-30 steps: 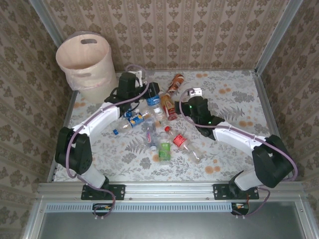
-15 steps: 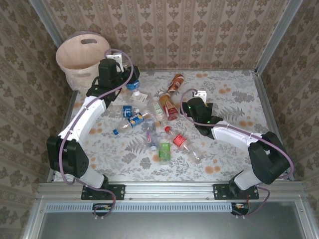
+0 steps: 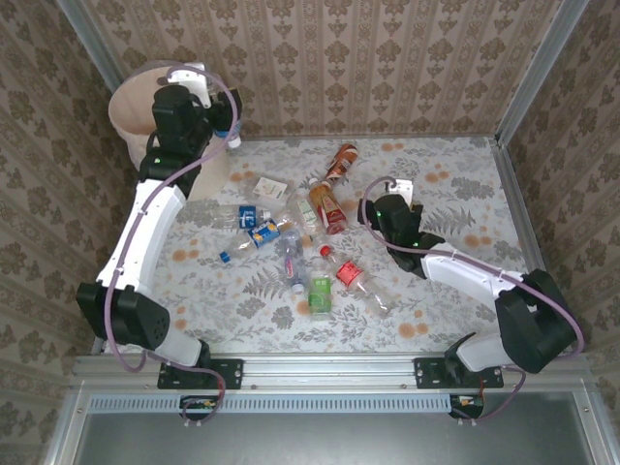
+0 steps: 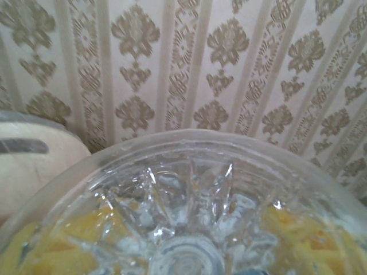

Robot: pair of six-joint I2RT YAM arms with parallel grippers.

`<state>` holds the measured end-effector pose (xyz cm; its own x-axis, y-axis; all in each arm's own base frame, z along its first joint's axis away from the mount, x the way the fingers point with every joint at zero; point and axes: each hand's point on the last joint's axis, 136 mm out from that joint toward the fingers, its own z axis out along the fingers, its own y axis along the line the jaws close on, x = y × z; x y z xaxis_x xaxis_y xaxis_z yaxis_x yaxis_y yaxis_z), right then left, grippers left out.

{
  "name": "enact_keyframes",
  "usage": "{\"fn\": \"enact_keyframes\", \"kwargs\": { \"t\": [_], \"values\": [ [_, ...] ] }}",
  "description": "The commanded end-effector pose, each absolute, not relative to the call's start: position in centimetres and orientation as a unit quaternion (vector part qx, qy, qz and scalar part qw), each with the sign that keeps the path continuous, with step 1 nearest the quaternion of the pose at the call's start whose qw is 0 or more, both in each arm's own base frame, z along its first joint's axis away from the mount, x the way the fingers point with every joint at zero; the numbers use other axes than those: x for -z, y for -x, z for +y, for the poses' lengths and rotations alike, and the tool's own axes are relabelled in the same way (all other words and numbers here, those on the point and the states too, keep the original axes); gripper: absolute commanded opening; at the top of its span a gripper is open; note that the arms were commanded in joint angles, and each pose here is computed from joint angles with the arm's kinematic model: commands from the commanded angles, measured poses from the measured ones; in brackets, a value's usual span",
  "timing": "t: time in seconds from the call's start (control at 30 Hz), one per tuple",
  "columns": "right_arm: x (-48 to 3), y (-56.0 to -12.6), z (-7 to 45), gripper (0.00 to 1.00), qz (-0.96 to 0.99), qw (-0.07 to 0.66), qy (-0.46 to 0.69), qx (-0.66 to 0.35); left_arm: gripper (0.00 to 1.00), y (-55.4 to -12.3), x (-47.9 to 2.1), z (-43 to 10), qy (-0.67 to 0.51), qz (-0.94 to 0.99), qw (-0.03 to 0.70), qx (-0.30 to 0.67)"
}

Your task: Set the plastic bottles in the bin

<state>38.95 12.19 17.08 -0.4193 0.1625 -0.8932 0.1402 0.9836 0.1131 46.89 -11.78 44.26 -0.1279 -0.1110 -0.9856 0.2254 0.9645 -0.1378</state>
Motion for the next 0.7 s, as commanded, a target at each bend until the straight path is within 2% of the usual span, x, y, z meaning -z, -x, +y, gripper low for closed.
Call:
{"fn": "enact_keyframes", "kwargs": {
  "t": [0.0, 0.37, 0.5, 0.67],
  "values": [
    [-18.9, -38.7, 11.1, 1.0, 0.821, 0.557, -0.121, -0.021, 0.58, -46.7, -48.2, -8.6, -0.041, 0.701, 0.709, 0.066],
    [-19.8, -37.3, 9.2, 1.0, 0.804, 0.569, -0.169, -0.035, 0.57, -50.7, -51.2, 0.7, 0.023, 0.636, 0.768, -0.068],
    [-20.5, -36.9, 8.8, 1.0, 0.798, 0.576, -0.173, -0.039, 0.57, -53.3, -49.9, 4.1, 0.046, 0.653, 0.751, -0.091],
    [-20.5, -36.3, 8.5, 1.0, 0.799, 0.573, -0.176, -0.044, 0.58, -55.7, -46.1, 7.6, 0.072, 0.703, 0.705, -0.062]
  ]
}}
